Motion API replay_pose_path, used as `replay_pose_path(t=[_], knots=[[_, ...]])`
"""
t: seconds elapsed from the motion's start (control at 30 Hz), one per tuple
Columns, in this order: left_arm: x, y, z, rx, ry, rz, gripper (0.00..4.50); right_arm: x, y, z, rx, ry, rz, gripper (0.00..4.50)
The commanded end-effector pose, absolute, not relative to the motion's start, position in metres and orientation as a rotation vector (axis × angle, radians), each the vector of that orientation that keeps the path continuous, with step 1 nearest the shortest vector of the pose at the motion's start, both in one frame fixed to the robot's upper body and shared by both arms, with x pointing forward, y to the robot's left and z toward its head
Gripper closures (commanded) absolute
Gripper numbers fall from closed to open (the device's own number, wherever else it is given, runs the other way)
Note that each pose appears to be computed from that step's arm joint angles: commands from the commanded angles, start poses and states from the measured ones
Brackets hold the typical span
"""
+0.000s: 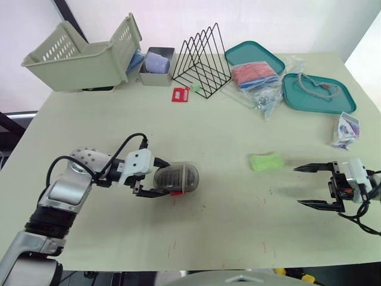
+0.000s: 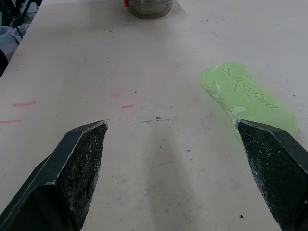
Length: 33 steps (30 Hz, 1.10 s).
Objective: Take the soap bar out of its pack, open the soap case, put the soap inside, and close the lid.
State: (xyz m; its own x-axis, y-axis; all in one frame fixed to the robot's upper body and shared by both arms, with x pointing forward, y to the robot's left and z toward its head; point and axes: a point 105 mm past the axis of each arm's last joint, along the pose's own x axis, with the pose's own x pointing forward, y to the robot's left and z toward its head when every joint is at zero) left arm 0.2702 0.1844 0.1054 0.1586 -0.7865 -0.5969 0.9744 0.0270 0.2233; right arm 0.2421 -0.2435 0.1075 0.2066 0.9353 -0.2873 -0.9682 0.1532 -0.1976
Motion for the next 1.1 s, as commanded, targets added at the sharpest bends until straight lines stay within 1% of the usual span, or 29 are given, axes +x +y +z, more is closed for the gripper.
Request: replay_pose_path(t=[0.03, 0.1, 0.2, 0.33, 0.47, 0.57, 0.6, 0.73, 0.83, 0.9, 1.1], knots=[[0.269, 0.183, 0.107, 0.693, 0.333, -1.413, 0.72, 0.244, -0.246, 0.120, -0.406, 0.060, 1.355, 0.00], [0.272, 0.182, 0.111, 0.699, 0.308, -1.399, 0.72, 0.245, -0.244, 0.123, -0.413, 0.056, 1.361, 0.00], [0.281, 0.173, 0.125, 0.718, 0.206, -1.368, 0.72, 0.251, -0.236, 0.140, -0.398, 0.058, 1.398, 0.00], [0.285, 0.148, 0.149, 0.698, 0.050, -1.360, 0.72, 0.264, -0.210, 0.183, -0.200, 0.090, 1.417, 0.00], [0.285, 0.126, 0.160, 0.708, -0.051, -1.358, 0.72, 0.266, -0.187, 0.202, -0.053, 0.209, 1.423, 0.00], [0.287, 0.105, 0.170, 0.730, -0.162, -1.328, 0.72, 0.268, -0.163, 0.205, 0.080, 0.339, 1.401, 0.00], [0.289, 0.098, 0.172, 0.737, -0.194, -1.311, 0.72, 0.273, -0.157, 0.203, 0.138, 0.411, 1.354, 0.00], [0.290, 0.083, 0.170, 0.779, -0.257, -1.278, 0.72, 0.285, -0.141, 0.202, 0.305, 0.544, 1.249, 0.00], [0.289, 0.070, 0.169, 0.794, -0.292, -1.269, 0.72, 0.291, -0.128, 0.206, 0.385, 0.593, 1.235, 0.00], [0.290, 0.064, 0.169, 0.801, -0.306, -1.260, 0.72, 0.290, -0.121, 0.208, 0.418, 0.626, 1.247, 0.00], [0.290, 0.059, 0.172, 0.792, -0.326, -1.250, 0.72, 0.288, -0.114, 0.204, 0.444, 0.691, 1.237, 0.00]])
